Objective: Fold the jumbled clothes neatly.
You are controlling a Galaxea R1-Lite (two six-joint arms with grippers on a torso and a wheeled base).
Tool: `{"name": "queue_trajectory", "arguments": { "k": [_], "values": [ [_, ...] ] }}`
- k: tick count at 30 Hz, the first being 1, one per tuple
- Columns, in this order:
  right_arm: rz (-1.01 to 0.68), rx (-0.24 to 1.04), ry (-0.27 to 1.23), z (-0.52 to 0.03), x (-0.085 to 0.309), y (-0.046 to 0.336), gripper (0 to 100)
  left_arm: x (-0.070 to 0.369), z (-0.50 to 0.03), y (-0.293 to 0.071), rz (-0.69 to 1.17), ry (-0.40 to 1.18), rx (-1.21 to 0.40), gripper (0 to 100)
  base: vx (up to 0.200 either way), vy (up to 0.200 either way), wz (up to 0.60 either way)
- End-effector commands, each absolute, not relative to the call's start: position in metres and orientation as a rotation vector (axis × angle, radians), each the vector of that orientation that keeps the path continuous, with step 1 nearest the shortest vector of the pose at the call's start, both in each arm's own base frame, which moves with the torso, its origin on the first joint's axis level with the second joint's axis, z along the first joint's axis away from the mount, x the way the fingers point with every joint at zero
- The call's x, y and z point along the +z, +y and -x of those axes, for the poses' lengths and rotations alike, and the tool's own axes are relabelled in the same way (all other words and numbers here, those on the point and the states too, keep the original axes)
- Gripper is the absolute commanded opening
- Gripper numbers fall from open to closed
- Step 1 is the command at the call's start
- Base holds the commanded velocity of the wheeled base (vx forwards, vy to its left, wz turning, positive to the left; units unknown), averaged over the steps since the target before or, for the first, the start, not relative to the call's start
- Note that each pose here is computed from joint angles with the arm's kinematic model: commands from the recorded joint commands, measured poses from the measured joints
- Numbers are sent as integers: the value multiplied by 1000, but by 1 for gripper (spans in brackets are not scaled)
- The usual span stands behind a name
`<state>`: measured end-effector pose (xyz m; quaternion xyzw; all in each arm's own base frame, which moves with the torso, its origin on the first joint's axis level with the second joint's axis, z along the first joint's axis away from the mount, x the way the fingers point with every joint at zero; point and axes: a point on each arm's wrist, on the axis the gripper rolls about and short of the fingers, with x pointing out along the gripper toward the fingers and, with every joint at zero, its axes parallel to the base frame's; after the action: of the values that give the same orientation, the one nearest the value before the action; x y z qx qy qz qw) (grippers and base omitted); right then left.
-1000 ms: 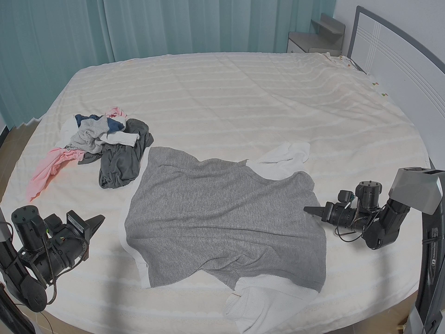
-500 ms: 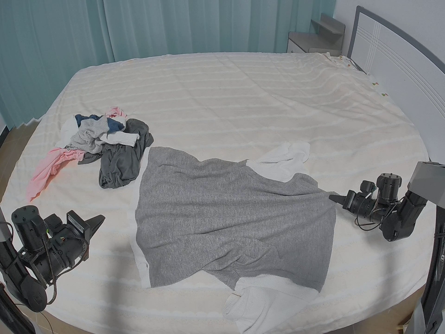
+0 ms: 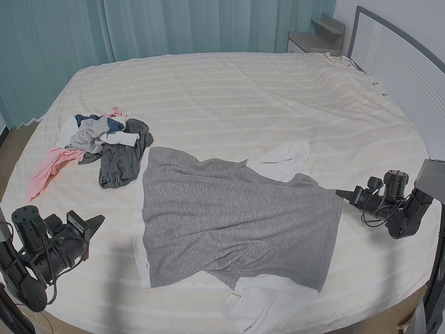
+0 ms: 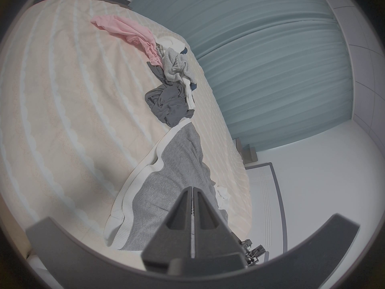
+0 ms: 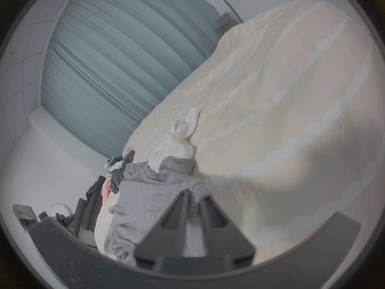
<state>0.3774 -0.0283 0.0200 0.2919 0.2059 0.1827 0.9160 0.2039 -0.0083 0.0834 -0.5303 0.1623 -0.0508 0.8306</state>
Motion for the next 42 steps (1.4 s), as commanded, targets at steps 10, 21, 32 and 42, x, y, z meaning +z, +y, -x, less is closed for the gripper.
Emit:
{"name": "queue_trajectory", "arguments": {
  "k": [10, 21, 32, 42],
  "values": [
    [-742, 372, 422, -309, 42, -21, 100, 67, -190, -50, 1000, 583, -219, 0, 0, 0, 0],
    [-745, 403, 494, -245, 51, 1, 100, 63, -182, -77, 928, 585, -187, 0, 0, 0, 0],
    [-765, 434, 659, -222, 32, 22, 100, 48, -186, -80, 939, 651, -142, 0, -127, 0, 0],
    [-778, 423, 712, -214, 26, 23, 100, 37, -187, -85, 923, 707, -123, 0, -200, 0, 0]
  ]
}}
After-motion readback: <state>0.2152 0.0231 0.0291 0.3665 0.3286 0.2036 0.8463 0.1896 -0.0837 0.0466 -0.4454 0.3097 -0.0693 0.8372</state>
